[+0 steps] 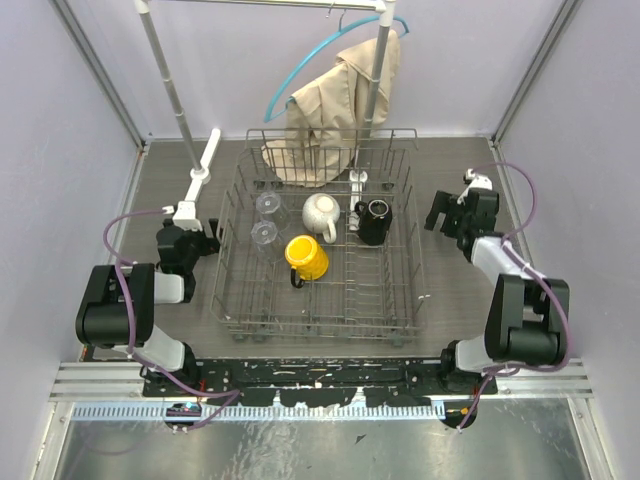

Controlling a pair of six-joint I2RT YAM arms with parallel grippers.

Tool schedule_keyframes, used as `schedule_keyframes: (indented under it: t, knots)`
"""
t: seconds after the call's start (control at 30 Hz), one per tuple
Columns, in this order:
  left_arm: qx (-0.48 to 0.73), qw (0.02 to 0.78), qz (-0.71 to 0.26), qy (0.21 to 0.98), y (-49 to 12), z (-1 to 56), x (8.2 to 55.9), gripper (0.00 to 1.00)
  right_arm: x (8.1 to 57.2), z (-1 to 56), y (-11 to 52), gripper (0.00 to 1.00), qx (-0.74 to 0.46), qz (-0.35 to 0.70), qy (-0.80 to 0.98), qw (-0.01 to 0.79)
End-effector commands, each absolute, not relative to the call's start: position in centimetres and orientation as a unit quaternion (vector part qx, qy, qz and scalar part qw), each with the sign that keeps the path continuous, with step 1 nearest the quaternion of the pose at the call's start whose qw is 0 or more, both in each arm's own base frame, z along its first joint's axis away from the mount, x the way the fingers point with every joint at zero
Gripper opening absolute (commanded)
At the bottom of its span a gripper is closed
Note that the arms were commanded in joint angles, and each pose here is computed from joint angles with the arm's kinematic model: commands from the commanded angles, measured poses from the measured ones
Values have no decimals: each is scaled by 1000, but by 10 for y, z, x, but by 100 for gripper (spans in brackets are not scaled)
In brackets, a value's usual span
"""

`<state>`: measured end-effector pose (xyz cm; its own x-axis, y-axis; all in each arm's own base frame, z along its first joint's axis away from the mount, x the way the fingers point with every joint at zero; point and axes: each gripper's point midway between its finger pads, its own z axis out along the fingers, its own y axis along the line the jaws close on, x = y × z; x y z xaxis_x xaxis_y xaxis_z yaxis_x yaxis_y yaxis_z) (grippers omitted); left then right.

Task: Load the cups into the dish rack

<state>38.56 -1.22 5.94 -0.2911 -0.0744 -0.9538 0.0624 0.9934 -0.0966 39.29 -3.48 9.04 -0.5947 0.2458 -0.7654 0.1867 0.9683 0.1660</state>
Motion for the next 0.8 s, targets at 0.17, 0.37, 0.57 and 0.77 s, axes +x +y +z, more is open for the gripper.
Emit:
schedule_keyframes:
  t: [0.17, 0.37, 0.57, 0.77]
  knots:
    - [10, 606, -57, 793, -13, 69, 392, 98, 375, 114, -32, 100, 73, 24, 789, 609]
    - [10, 606, -57, 793, -13, 69, 392, 98, 364, 113, -21, 100, 49, 39, 735, 675]
    - [10, 606, -57, 793, -13, 69, 392, 98, 341, 111, -24, 100, 66, 21, 689, 721]
    - [10, 606, -57, 793, -13, 69, 392, 98, 356, 91, -20, 100, 56, 13, 723, 689]
